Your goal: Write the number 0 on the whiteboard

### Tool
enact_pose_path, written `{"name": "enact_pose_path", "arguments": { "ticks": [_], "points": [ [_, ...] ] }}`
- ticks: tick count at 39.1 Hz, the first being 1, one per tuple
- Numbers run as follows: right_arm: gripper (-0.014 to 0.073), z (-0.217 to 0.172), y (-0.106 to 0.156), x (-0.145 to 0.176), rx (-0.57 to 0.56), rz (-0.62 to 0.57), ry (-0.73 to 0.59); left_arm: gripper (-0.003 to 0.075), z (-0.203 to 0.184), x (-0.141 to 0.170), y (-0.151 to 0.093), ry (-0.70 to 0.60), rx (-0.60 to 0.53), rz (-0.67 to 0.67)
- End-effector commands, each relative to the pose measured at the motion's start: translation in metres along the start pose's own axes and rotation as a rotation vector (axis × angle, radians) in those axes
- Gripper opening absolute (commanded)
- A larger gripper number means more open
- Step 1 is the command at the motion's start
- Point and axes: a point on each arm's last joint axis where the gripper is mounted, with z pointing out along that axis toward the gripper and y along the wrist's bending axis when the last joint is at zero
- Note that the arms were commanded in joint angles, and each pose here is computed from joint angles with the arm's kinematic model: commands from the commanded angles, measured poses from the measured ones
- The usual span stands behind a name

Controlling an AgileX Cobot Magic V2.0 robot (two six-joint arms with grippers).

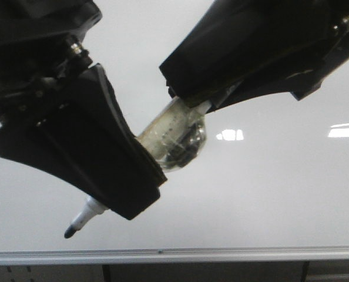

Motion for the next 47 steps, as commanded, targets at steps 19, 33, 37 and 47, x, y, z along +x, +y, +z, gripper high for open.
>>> {"name": "enact_pose_path", "arguments": {
  "ticks": [19, 33, 37, 47],
  "points": [
    [-0.0064, -0.007, 0.018, -0.005, -0.087, -0.037, -0.012, 0.0591, -0.013, -0.017, -0.003, -0.131, -0.048, -0.006],
    [-0.0064, -0.014, 0.003, 0.002, 0.024, -0.01, 0.063, 0.0599, -0.013, -0.017, -0.003, -0.133, -0.046, -0.008],
    [-0.0064, -0.028, -0.009, 0.0, 0.152, 0.019, 0.102, 0.0599, -0.013, -0.017, -0.003, -0.133, -0.046, -0.008],
    [-0.0059, -0.077, -0.022, -0.033, 0.514, 0.008, 0.021, 0.0599, -0.013, -0.017, -0.003, -0.133, -0.046, -0.008]
  ]
}}
